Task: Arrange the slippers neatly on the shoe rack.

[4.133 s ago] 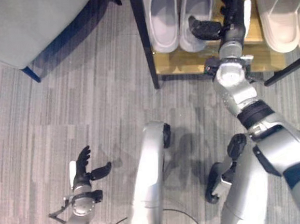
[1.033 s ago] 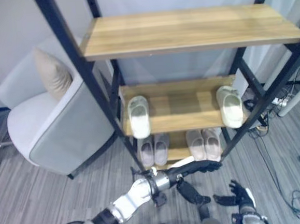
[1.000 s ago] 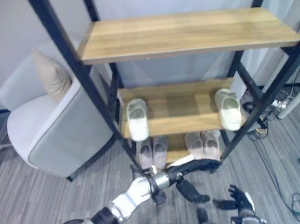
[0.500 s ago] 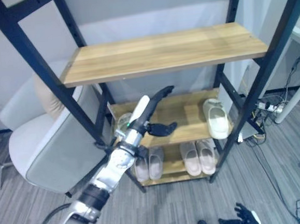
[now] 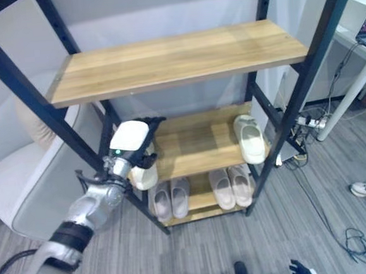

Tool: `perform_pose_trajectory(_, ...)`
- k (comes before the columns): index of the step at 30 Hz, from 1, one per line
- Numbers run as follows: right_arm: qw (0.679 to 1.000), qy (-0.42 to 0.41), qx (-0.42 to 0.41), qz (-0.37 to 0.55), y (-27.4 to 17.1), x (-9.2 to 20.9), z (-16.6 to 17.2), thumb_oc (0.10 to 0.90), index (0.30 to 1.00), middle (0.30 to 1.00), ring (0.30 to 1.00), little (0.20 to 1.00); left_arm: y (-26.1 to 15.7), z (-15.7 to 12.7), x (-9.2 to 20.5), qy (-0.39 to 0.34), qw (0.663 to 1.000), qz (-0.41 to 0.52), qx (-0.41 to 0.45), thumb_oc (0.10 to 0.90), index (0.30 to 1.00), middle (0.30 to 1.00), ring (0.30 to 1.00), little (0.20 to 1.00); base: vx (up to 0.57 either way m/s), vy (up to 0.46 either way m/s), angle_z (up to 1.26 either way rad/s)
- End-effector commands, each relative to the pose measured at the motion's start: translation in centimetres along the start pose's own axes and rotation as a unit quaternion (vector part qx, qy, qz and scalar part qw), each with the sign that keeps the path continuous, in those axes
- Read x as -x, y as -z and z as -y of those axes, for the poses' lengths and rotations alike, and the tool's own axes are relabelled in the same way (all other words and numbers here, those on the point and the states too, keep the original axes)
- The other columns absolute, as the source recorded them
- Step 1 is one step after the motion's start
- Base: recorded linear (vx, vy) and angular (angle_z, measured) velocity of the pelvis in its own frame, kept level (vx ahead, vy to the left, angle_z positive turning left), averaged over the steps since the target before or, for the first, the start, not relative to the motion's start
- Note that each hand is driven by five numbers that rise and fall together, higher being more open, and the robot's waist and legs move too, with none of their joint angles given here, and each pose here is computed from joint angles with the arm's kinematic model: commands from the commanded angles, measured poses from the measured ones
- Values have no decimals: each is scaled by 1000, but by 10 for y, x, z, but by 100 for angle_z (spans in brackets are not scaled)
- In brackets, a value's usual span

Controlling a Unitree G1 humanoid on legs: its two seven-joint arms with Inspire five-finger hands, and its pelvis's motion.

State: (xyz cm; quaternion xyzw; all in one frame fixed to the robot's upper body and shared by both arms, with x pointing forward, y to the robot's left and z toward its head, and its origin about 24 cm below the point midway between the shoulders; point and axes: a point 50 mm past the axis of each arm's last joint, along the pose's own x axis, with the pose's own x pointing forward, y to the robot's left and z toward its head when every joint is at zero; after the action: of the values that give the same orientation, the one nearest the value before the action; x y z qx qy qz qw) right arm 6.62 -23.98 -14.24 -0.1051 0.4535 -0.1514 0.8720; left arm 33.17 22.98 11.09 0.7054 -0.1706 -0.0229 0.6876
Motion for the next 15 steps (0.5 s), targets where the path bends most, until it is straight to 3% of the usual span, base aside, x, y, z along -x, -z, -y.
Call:
perform_pose_trajectory(1, 997, 38, 19, 64, -29, -12, 25, 800, 900, 900, 900, 900, 27, -76, -37, -129, 987, -28, -96, 800, 900, 900, 900, 900, 27, 12, -15)
perform_pose_trajectory(8, 997, 43, 26, 66, -30, -13, 29, 800, 900, 900, 900, 900, 30, -67, -38, -102, 986, -36, -123, 800, 900, 900, 900, 900, 28, 16, -2)
perform_pose_trajectory(15, 994, 51, 32, 88, -43, -16, 30, 800, 900, 900, 900, 900, 31, -86, -53, -126, 979, -47, -151, 800, 900, 900, 900, 900, 0, 10, 2)
